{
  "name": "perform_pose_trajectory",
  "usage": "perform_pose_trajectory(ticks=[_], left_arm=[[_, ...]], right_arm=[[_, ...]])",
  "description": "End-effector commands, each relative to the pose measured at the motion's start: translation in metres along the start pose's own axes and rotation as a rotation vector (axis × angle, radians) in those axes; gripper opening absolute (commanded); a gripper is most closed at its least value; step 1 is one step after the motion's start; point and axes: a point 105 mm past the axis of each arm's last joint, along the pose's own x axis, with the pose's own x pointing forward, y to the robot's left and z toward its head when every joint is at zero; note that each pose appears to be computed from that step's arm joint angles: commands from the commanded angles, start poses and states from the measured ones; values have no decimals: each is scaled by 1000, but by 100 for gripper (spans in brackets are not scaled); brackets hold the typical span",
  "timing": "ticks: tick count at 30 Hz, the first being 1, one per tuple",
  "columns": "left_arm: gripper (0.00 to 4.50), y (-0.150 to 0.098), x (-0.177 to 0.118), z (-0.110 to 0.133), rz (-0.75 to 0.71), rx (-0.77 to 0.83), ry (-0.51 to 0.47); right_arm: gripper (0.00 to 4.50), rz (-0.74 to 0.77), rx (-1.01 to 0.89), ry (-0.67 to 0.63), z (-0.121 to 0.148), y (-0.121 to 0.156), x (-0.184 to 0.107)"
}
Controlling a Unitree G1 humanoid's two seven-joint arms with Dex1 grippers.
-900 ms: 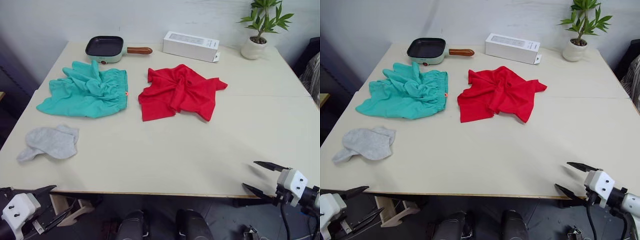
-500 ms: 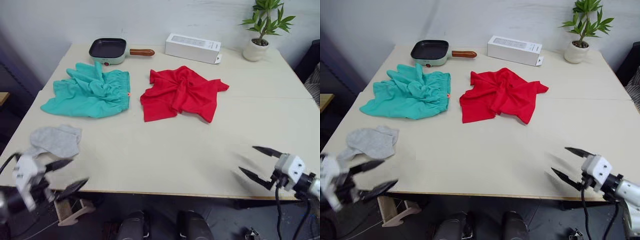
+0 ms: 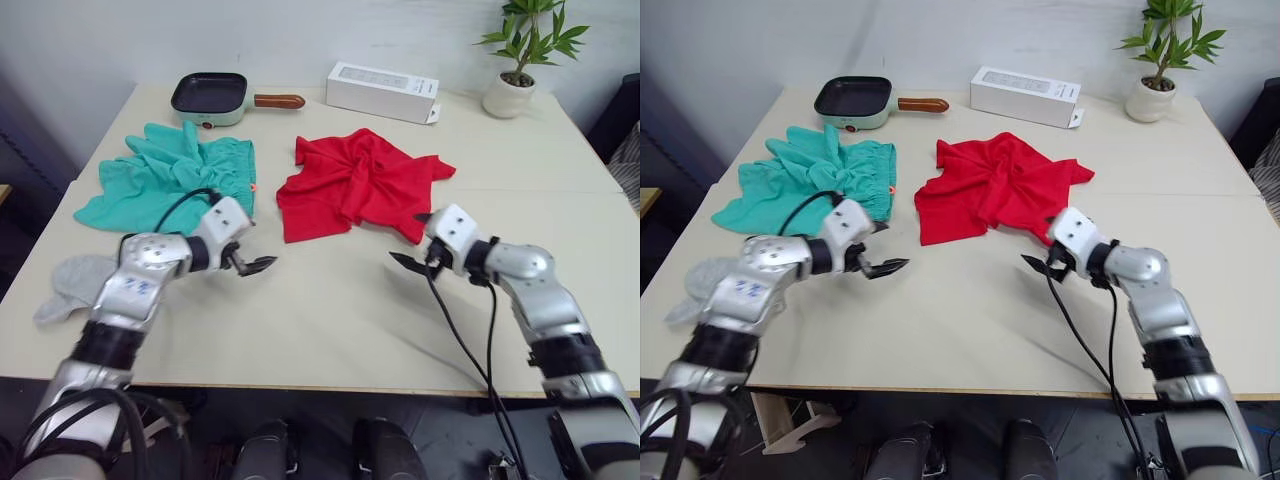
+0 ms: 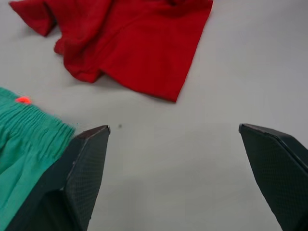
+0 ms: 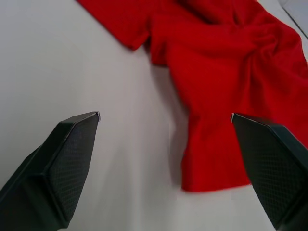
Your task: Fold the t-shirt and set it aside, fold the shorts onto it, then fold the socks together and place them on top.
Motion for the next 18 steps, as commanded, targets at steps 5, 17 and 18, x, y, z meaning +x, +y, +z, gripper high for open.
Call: perform_pose_trajectory(ticks=[5,17,18], left_arm=[[450,13,46,-5,-20,40,67],[366,19,73,-22,34,103,206],[336,17,74,-24,32,100,216]], right_arm=[[446,-27,-9,135,-18,-27,12],[431,-54,67,228,-35,-43,10],[408,-58,69,231,-35,-44,10]])
